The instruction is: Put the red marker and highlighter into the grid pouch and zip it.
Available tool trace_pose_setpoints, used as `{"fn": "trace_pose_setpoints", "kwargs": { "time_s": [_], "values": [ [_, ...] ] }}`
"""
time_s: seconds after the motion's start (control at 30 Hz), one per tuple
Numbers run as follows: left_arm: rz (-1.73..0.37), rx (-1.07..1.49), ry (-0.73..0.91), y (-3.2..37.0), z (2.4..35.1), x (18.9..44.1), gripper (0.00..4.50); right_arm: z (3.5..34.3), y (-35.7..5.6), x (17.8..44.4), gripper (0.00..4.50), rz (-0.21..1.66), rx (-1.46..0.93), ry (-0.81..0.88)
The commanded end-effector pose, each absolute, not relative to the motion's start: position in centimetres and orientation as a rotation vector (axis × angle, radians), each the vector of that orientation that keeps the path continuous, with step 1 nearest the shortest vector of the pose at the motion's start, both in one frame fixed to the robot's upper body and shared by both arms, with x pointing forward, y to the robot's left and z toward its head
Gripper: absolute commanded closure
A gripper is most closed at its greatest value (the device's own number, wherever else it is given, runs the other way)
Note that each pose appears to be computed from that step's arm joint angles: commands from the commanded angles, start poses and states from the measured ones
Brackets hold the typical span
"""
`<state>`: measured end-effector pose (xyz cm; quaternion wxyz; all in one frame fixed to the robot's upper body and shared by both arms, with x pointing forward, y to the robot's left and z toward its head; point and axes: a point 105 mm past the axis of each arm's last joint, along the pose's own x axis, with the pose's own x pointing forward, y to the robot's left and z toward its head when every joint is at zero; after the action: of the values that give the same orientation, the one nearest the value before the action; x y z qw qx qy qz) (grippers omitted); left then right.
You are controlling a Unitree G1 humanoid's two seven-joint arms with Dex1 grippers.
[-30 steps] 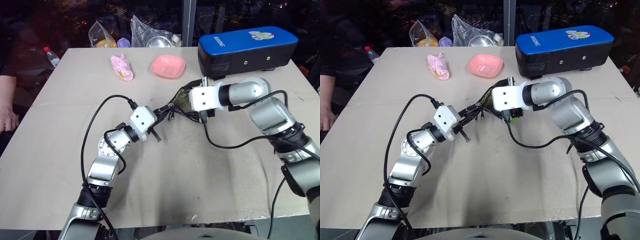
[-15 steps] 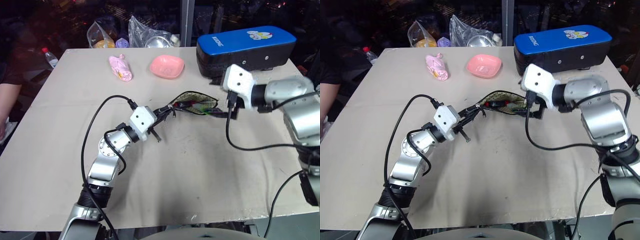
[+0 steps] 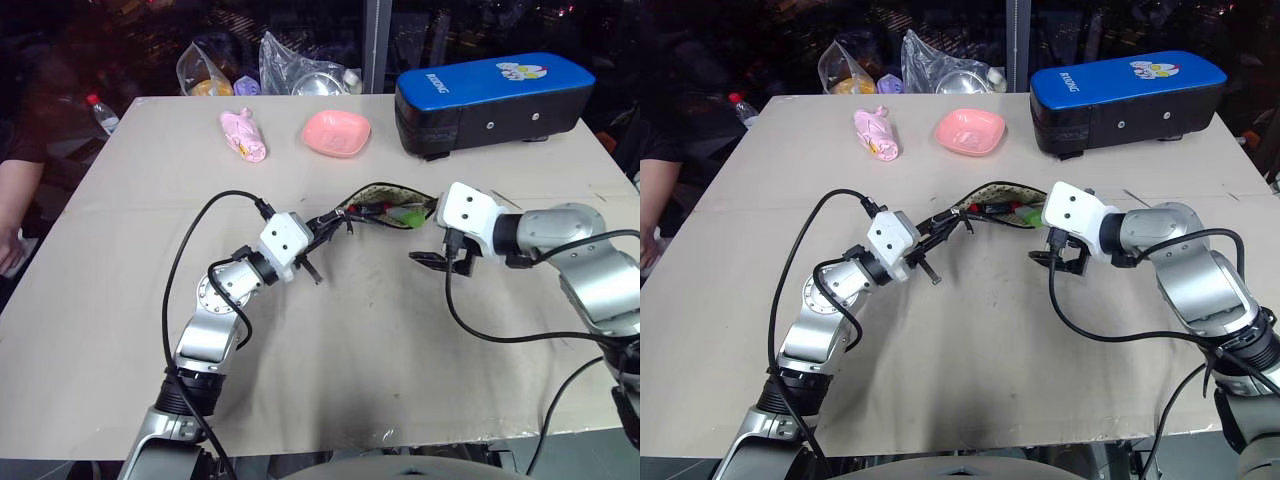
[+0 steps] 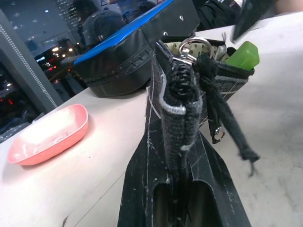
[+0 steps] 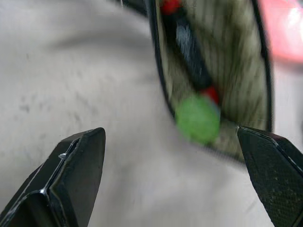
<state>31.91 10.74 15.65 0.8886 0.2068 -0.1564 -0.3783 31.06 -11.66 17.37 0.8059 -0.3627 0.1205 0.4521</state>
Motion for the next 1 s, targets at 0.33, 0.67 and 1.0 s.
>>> {"fn": "trace_pose_setpoints", "kwargs": {
  "time_s": [0.33, 0.67, 1.0],
  "values": [
    [-0.779, 0.438, -0.375, 10.9, 16.8, 31.7, 4.50, 18.4, -8.7, 29.2, 0.03, 1.047, -0.652, 0.230],
    [-0.774, 0.445, -0.372, 11.1, 16.9, 31.7, 4.50, 20.5, -7.0, 28.3, 0.03, 1.152, -0.522, 0.101],
    [-0.779, 0.444, -0.368, 11.0, 16.7, 31.7, 4.50, 21.6, -8.6, 30.5, 0.03, 1.016, -0.503, 0.033]
  ]
}}
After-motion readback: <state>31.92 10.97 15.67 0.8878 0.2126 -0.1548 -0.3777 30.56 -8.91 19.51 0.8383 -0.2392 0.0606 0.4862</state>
